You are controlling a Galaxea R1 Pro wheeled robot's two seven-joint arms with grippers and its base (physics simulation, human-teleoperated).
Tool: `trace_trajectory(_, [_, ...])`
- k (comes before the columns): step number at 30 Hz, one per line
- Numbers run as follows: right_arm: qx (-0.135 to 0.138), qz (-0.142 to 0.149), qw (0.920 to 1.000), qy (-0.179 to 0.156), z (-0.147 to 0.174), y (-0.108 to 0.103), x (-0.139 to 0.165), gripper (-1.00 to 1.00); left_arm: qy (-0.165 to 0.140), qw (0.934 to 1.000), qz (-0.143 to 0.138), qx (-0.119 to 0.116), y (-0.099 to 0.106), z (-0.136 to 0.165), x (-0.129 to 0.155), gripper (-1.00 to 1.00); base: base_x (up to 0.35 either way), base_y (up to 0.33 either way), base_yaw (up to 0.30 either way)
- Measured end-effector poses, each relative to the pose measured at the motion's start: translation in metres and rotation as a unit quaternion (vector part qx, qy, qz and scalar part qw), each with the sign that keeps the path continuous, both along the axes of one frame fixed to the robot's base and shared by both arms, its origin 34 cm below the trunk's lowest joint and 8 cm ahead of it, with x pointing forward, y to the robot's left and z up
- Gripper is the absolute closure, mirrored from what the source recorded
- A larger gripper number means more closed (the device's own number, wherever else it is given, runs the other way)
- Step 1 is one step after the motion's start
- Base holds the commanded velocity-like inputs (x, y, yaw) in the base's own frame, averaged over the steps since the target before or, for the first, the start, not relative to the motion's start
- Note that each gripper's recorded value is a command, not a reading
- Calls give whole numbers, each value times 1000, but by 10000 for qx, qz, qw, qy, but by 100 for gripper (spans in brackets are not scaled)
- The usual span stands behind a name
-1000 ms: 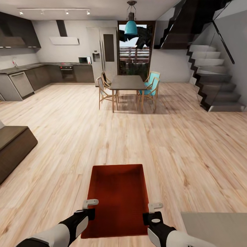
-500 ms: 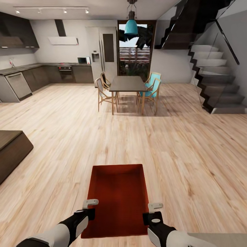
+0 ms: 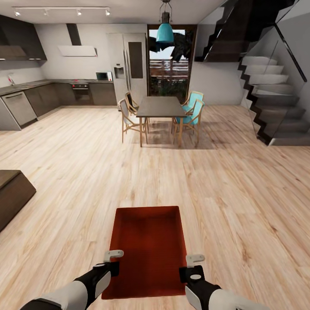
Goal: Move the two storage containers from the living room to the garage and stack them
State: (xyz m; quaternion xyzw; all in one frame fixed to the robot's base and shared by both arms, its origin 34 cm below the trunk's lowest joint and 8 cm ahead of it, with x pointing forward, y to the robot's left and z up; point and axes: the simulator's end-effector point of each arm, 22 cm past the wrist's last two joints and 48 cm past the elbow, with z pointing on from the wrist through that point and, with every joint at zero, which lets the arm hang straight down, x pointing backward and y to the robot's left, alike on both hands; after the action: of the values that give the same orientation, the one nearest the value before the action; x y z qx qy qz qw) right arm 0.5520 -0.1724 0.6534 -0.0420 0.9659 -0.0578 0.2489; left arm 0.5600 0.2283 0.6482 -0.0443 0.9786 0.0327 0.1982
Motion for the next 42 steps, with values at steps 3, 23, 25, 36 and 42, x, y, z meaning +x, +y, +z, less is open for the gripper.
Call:
trace_trajectory(3, [0,-1,10000,-1,0,0,0,100,-1,10000,-1,0,0,0,0,100,324,0,0])
trace_trajectory(23, [0,-1,10000,-4,0,0,0,100,-4,10000,-1,0,0,0,0,100,323,0,0])
trace_trajectory(25, [1,-1,10000,-5,0,0,0,100,-5,10000,-2,1,0,0,0,100,323,0,0])
trace_trajectory(36, [1,-2,10000,3,0,0,0,100,3,10000,-1,1,0,0,0,100,323,0,-9])
trace_trajectory(42, [2,-6,10000,-5,0,0,0,100,-4,10000,-5,2,0,0,0,100,323,0,-202])
